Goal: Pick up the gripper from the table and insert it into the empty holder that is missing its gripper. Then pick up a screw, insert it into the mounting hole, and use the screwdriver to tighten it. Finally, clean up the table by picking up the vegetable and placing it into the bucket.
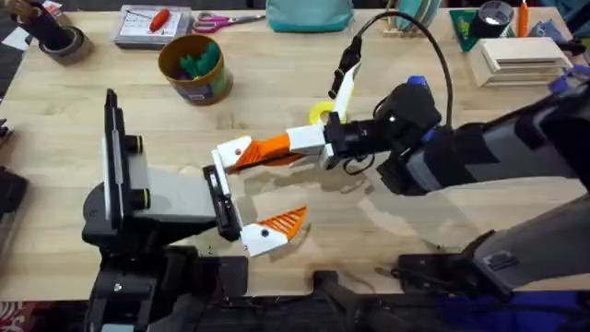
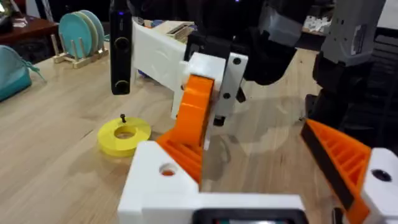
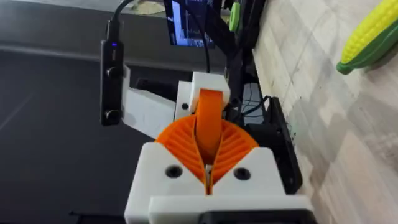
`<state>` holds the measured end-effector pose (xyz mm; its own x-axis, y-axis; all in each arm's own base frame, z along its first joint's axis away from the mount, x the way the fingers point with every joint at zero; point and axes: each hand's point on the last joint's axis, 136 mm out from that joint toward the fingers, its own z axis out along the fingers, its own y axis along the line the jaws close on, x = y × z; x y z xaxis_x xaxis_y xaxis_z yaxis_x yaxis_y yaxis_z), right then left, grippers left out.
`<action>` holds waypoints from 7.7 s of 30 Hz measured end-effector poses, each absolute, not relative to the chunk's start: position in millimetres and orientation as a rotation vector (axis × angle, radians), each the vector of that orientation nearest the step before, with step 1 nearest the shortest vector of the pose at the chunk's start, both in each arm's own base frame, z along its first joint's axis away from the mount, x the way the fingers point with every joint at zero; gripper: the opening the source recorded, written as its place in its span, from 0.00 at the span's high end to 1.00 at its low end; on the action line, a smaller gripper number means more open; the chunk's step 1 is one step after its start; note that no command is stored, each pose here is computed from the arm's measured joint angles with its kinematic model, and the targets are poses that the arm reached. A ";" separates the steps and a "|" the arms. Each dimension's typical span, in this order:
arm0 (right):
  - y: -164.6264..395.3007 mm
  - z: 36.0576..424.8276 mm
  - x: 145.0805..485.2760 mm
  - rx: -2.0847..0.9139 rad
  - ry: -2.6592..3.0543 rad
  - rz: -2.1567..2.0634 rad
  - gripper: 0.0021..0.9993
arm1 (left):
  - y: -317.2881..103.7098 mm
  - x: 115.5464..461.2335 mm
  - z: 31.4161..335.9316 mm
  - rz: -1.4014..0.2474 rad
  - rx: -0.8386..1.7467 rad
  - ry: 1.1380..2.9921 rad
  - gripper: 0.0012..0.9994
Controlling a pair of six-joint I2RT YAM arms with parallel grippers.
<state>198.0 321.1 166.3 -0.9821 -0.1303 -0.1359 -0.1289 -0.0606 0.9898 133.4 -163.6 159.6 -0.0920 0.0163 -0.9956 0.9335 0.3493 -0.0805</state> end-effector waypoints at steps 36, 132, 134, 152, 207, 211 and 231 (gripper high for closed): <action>319.6 165.8 204.8 0.377 -2.123 -2.242 0.99 | -163.8 132.9 159.5 -0.989 0.924 1.443 0.01; 325.8 161.5 203.0 0.308 -2.148 -2.261 0.00 | -163.6 133.1 159.6 -0.989 0.922 1.444 0.01; 325.1 161.5 204.0 0.305 -2.150 -2.262 0.00 | -163.6 133.1 159.5 -0.989 0.922 1.444 0.01; 235.2 179.0 287.1 -0.074 -2.396 -2.309 0.00 | -163.6 133.1 159.5 -0.989 0.922 1.444 0.01; 56.7 250.1 273.5 0.219 -3.806 -0.605 0.00 | -163.6 133.1 159.5 -0.989 0.922 1.444 0.01; 53.5 237.7 261.9 0.268 -3.763 -0.463 0.00 | -163.6 133.1 159.5 -0.989 0.922 1.444 0.01; 44.1 221.2 256.1 0.300 -3.700 -0.302 0.00 | -163.6 133.1 159.5 -0.989 0.922 1.444 0.01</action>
